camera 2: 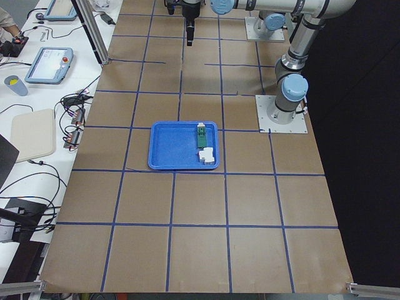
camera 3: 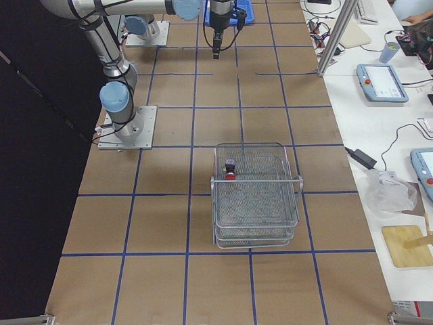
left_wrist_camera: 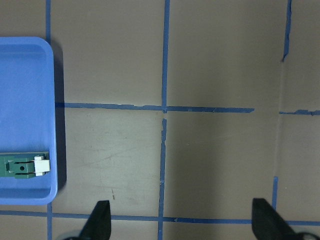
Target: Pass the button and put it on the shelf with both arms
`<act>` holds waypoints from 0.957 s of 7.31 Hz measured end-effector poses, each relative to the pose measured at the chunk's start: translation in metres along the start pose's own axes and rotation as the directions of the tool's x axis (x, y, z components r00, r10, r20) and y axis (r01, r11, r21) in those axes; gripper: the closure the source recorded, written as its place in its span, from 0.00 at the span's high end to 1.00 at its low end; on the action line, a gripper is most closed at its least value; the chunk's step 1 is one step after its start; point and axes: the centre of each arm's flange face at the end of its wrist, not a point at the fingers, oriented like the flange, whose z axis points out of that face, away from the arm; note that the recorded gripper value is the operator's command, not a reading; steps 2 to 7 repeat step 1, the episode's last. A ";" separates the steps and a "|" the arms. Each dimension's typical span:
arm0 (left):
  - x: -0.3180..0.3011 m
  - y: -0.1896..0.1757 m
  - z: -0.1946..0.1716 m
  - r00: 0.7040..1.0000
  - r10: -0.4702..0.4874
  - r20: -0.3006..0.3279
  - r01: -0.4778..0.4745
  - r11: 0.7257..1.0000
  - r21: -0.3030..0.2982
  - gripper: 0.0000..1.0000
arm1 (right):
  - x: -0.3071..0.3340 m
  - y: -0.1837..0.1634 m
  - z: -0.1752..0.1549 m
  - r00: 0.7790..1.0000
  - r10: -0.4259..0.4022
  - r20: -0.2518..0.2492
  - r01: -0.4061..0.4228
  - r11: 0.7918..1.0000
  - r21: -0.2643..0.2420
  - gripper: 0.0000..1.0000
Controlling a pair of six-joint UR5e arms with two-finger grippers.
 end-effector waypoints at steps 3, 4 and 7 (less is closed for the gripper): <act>0.000 0.000 0.000 1.000 -0.001 0.000 0.001 1.000 0.000 1.00 | 0.000 0.000 0.000 1.000 0.001 0.000 -0.001 1.000 0.000 1.00; 0.000 0.000 0.000 1.000 -0.001 0.000 0.001 1.000 0.000 1.00 | 0.000 0.000 0.000 1.000 0.001 0.000 -0.001 1.000 0.000 1.00; 0.000 0.000 0.000 1.000 -0.001 0.000 0.001 1.000 0.000 1.00 | 0.000 0.000 0.000 1.000 0.001 0.000 -0.001 1.000 0.000 1.00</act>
